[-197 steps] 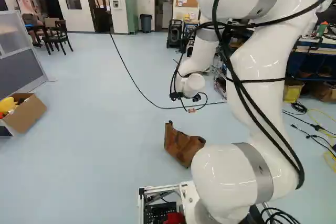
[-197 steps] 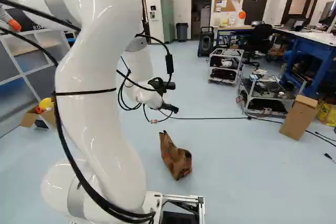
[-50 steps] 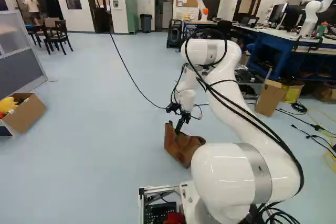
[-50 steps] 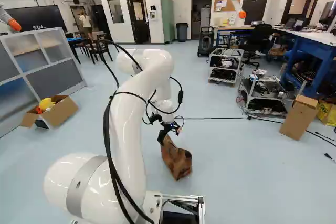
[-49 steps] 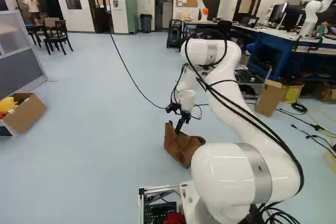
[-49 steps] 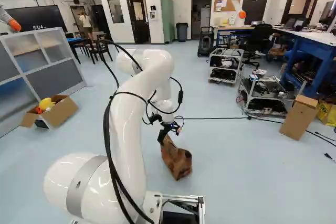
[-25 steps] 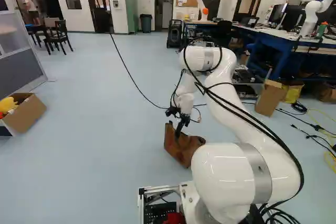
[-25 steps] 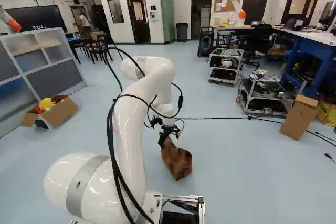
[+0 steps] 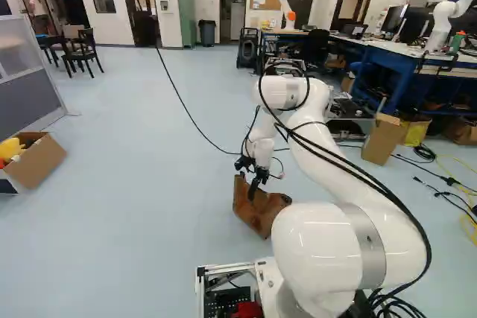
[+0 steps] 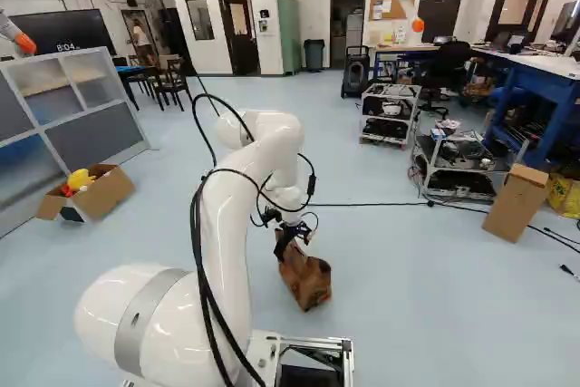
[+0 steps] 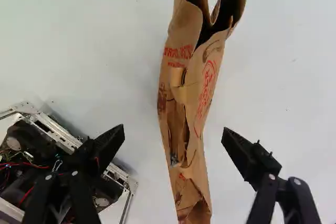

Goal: Pick up the grocery bag from the ground

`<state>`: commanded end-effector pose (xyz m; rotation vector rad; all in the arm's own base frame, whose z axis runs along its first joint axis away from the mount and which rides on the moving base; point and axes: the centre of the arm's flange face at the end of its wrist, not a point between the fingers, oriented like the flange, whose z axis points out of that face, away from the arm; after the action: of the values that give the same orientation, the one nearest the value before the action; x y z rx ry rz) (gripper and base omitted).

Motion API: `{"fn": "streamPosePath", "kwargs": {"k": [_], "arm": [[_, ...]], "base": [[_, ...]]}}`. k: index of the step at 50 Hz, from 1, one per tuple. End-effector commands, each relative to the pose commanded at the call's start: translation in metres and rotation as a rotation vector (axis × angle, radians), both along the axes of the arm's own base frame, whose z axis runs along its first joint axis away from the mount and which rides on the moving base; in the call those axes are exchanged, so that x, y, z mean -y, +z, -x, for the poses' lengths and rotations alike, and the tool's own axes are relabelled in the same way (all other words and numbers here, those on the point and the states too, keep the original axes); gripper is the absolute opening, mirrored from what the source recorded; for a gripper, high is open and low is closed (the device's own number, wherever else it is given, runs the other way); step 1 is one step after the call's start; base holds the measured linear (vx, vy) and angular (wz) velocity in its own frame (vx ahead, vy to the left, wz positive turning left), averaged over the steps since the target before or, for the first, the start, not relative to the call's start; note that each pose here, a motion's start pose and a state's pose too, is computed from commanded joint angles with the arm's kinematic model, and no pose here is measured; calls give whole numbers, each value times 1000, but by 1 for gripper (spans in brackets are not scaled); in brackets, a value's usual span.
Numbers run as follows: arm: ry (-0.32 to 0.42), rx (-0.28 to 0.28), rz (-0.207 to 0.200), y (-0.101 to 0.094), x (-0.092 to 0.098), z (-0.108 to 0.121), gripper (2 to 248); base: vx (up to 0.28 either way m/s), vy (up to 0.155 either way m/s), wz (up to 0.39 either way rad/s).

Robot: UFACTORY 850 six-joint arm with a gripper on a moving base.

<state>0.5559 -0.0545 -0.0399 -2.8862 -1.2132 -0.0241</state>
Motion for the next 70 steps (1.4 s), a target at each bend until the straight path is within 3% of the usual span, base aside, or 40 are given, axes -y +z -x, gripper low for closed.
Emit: {"fn": "streamPosePath", "kwargs": {"k": [45,46,51,52,56,57,61,62,66,67,70], "arm": [[0,-17,-2,-67,0,-2,247],[0,-18,-2,-68,0,-2,232],[0,-18,-2,-69,0,-2,232],[0,-18,-2,-70,0,-2,193],[0,-18,-2,-70,0,-2,193],[0,-18,-2,-70,0,-2,155],[0,-18,-2,-70,0,-2,155],[0,-18,-2,-70,0,-2,116],[0,-18,-2,-70,0,-2,116],[0,-18,-2,-70,0,-2,78],[0,-18,-2,-70,0,-2,78]], "base": [[0,0,0],[0,0,0],[0,0,0],[0,0,0],[0,0,0],[0,0,0],[0,0,0],[0,0,0],[0,0,0],[0,0,0],[0,0,0]]}}
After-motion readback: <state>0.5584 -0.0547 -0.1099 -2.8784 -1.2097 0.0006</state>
